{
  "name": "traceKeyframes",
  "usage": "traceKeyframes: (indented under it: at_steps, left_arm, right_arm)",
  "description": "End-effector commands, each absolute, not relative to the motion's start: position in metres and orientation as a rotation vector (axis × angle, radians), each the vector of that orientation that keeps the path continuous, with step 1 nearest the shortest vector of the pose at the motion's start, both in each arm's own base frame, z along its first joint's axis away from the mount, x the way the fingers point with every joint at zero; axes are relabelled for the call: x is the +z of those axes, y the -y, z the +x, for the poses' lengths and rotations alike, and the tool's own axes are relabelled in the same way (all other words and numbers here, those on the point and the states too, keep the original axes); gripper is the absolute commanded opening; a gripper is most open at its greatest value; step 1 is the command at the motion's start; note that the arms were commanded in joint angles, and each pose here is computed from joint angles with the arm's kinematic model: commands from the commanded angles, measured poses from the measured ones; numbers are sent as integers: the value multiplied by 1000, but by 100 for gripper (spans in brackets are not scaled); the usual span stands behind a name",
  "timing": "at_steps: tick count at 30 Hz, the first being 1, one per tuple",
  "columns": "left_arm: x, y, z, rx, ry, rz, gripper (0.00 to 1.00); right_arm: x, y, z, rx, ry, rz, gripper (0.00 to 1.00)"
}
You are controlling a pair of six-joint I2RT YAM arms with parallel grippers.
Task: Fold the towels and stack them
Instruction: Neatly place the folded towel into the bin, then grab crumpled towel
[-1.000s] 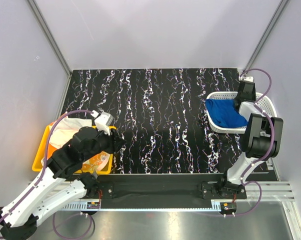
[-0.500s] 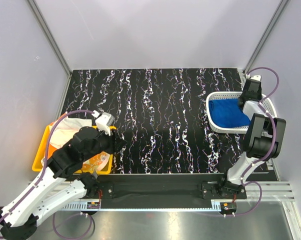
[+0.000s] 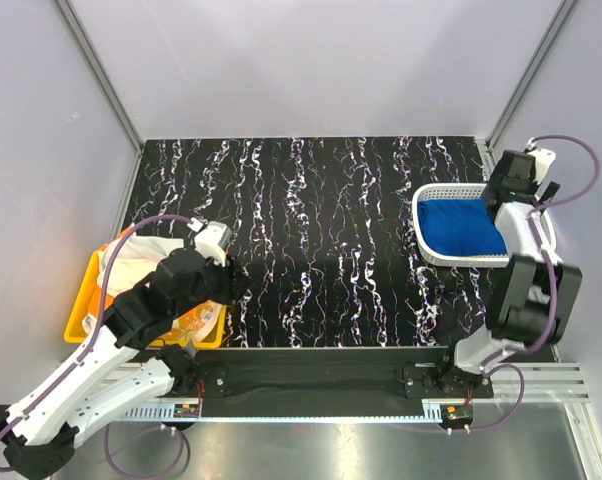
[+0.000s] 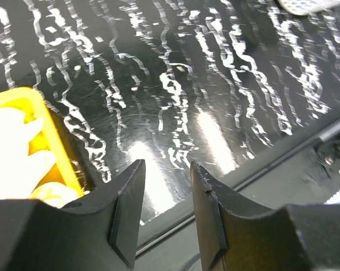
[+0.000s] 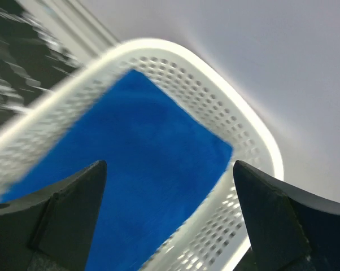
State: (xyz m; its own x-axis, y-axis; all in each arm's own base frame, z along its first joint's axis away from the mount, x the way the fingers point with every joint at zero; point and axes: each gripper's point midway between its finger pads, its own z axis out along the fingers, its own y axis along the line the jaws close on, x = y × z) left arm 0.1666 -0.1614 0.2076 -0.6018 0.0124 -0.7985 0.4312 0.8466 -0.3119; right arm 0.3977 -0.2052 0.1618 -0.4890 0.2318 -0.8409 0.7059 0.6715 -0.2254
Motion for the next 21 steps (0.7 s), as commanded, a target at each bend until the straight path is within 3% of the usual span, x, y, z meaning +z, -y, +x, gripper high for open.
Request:
traceKeyframes:
  at_steps: [1, 3, 7, 11, 16, 21]
  left_arm:
    - [227, 149, 187, -514, -2124, 167, 43]
    - [230, 129, 200, -367, -2139, 49, 46]
    - [229, 91, 216, -165, -2132, -246, 51]
    - [223, 38, 237, 19, -2106, -548, 56]
    - [180, -4, 267, 131, -2141, -830, 57]
    - [141, -31, 289, 255, -2172, -1000, 59]
  right_arm:
    - [246, 142, 402, -168, -1795, 875, 100]
    - [239, 111, 397, -50, -1808, 888, 100]
    - [228, -41, 396, 37, -2007, 489, 100]
    - [208, -139, 370, 214, -2102, 284, 100]
    - [193, -216, 339, 462, -2165, 92, 100]
    - [182, -238, 319, 534, -2199, -23, 100]
